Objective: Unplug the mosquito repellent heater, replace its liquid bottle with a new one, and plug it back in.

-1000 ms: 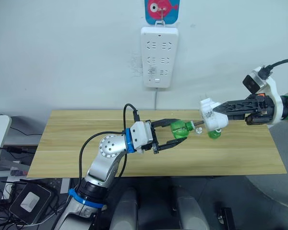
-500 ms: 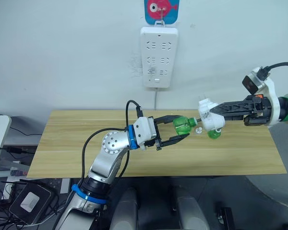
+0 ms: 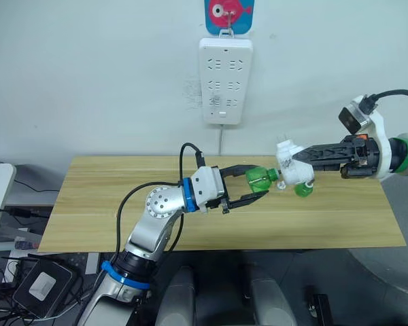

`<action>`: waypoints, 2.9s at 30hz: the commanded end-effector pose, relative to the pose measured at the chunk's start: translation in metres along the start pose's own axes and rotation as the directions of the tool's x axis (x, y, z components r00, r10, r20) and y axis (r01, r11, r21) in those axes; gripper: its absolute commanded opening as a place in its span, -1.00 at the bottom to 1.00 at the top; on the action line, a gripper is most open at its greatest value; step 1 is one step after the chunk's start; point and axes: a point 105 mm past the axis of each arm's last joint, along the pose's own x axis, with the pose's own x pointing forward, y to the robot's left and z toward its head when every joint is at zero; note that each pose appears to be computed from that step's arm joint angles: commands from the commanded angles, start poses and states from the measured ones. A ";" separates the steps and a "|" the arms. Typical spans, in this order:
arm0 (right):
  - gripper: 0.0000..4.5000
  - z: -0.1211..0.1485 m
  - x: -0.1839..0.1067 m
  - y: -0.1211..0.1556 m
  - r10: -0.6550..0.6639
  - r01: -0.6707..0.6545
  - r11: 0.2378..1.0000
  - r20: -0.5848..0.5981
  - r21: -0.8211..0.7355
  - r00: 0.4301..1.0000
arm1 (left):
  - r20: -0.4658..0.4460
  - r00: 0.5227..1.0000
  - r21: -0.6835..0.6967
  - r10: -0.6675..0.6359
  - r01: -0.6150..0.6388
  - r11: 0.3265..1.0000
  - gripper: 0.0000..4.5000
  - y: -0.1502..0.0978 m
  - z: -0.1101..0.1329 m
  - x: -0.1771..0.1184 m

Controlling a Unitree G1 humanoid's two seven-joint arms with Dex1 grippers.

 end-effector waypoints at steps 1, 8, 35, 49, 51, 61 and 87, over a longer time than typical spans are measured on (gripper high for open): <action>0.30 0.002 0.000 0.019 0.066 -0.066 0.996 0.006 -0.055 0.998 | 0.009 1.000 0.036 -0.027 0.026 0.999 -0.01 -0.004 0.006 0.007; 0.30 0.000 0.007 0.013 0.027 -0.025 0.998 0.023 -0.065 0.999 | 0.037 0.999 0.040 -0.038 0.036 0.999 -0.01 -0.006 0.015 0.013; 0.99 -0.067 0.012 0.023 0.021 -0.050 0.991 -0.224 -0.123 0.974 | 0.030 0.998 -0.013 0.048 -0.048 0.999 -0.01 0.014 0.011 0.010; -0.38 -0.006 -0.007 -0.063 -0.238 0.243 0.914 0.054 -0.324 0.970 | 0.046 0.995 -0.056 -0.094 0.096 0.994 -0.01 0.002 0.024 -0.010; -0.68 -0.003 0.002 -0.064 -0.212 0.219 0.920 0.057 -0.326 0.976 | 0.049 0.993 -0.057 -0.109 0.112 0.992 -0.01 0.000 0.026 -0.010; -0.99 -0.031 0.027 -0.015 0.056 -0.079 0.962 -0.094 -0.262 0.994 | 0.004 0.999 -0.051 -0.051 0.051 0.997 -0.01 0.010 0.018 -0.014; -0.99 0.044 0.052 -0.014 -0.124 0.161 0.861 0.106 -0.483 0.987 | -0.009 0.998 -0.058 -0.059 0.058 0.997 -0.01 0.004 0.012 -0.014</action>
